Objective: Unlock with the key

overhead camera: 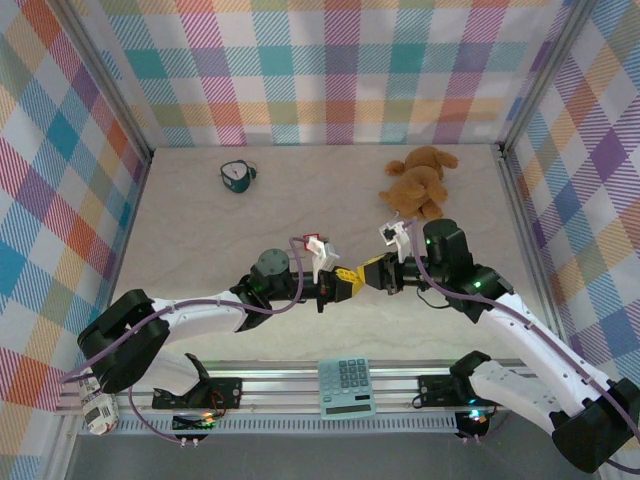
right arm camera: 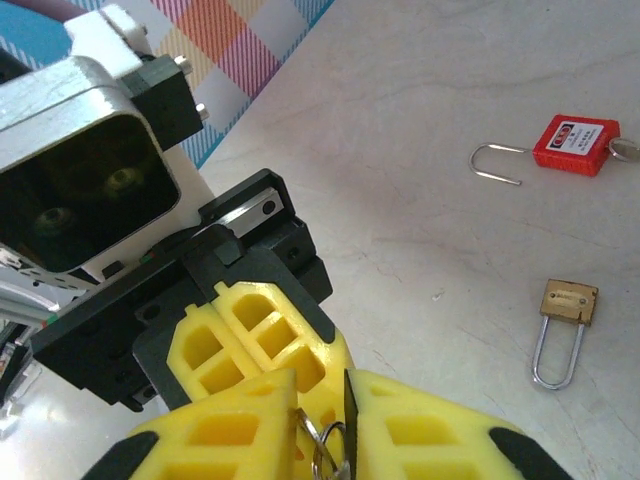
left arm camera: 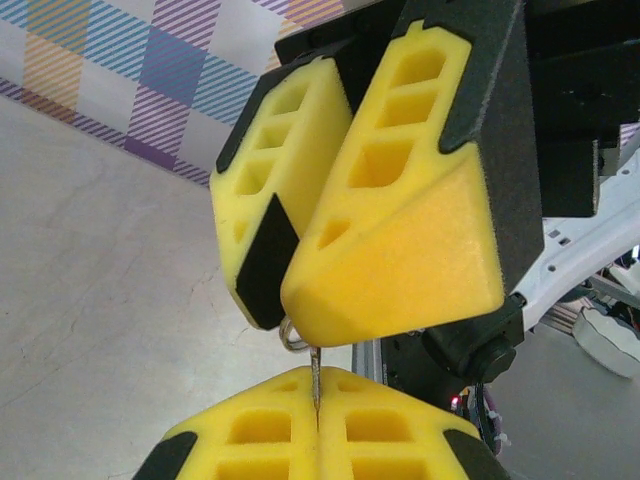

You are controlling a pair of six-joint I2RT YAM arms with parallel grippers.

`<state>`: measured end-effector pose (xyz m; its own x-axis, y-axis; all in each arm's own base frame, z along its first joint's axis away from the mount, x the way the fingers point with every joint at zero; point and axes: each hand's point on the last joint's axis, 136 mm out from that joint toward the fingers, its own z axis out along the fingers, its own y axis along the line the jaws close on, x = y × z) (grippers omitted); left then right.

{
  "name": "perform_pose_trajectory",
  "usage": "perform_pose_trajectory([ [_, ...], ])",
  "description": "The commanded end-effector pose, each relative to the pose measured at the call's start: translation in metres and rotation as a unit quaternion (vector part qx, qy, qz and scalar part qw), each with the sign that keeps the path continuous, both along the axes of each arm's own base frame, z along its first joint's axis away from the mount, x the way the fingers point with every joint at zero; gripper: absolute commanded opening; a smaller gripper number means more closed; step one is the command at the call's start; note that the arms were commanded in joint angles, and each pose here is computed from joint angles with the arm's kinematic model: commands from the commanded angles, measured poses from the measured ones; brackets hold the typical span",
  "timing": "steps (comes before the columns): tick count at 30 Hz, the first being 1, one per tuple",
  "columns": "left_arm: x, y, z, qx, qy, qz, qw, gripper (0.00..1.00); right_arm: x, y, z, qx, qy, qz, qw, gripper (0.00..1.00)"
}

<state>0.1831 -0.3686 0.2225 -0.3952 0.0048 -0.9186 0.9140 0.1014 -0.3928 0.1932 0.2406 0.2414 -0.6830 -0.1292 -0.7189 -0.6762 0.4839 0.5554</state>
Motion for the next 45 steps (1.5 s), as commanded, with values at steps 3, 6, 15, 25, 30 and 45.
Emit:
perform_pose_trajectory([
  [3,-0.005,-0.001,0.023,-0.024,-0.016,-0.015,0.999,0.00,0.000,0.002,0.007,0.006,-0.015,0.011,1.000,0.12],
  [6,-0.003,-0.001,0.024,-0.025,-0.017,-0.012,0.999,0.00,-0.003,0.001,0.005,0.005,-0.011,0.011,1.000,0.07],
  [15,0.007,0.001,0.035,-0.055,-0.002,-0.004,0.998,0.00,-0.010,0.002,0.009,0.029,0.004,0.013,0.999,0.00],
  [25,0.010,0.000,0.033,-0.058,0.006,-0.004,0.998,0.00,-0.011,-0.002,0.001,0.020,0.017,0.001,1.000,0.13],
  [30,0.010,-0.001,0.033,-0.060,0.008,-0.004,0.998,0.00,-0.011,0.001,0.002,0.025,0.019,0.009,0.999,0.06],
  [45,0.038,0.029,0.013,0.000,0.005,0.128,0.992,1.00,0.024,-0.026,0.010,-0.031,-0.027,-0.108,0.993,0.00],
])
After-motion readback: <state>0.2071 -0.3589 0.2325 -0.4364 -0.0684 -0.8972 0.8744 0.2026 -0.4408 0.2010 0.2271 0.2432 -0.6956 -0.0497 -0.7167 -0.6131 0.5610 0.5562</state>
